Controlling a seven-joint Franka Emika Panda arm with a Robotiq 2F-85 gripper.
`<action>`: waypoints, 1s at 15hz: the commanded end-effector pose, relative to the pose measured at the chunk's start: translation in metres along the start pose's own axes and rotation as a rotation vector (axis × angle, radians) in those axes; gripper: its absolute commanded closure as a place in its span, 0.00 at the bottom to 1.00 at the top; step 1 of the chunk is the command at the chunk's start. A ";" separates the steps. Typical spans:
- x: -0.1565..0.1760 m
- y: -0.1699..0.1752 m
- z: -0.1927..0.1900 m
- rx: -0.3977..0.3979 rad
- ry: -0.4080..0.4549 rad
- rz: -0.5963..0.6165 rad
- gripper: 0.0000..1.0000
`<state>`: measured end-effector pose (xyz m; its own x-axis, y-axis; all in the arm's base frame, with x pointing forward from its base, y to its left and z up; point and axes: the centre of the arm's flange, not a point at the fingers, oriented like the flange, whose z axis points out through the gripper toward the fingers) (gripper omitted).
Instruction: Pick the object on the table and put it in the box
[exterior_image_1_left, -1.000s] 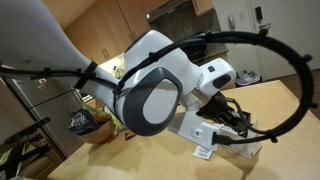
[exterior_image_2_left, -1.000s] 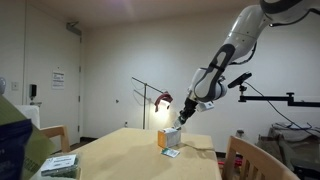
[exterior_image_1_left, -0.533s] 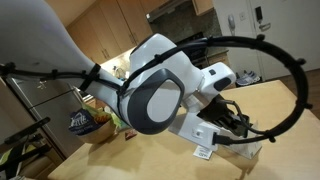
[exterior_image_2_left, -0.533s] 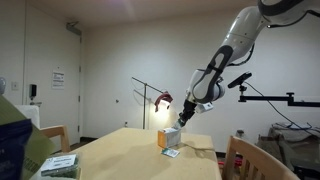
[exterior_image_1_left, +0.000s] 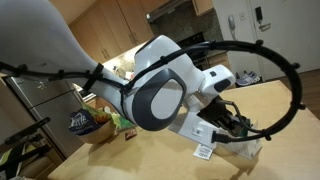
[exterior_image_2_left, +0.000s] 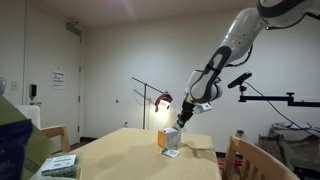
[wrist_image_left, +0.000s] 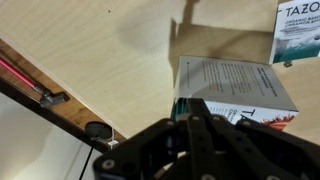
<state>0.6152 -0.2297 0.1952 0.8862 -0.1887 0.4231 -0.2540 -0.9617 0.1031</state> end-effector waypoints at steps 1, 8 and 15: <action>0.014 0.004 0.005 0.040 -0.030 -0.011 1.00; 0.021 0.017 0.006 0.110 -0.050 -0.001 1.00; 0.021 0.024 -0.002 0.201 -0.085 0.018 1.00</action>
<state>0.6248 -0.2532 0.2007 0.9023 -0.2174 0.3722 -0.2162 -0.9753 -0.0457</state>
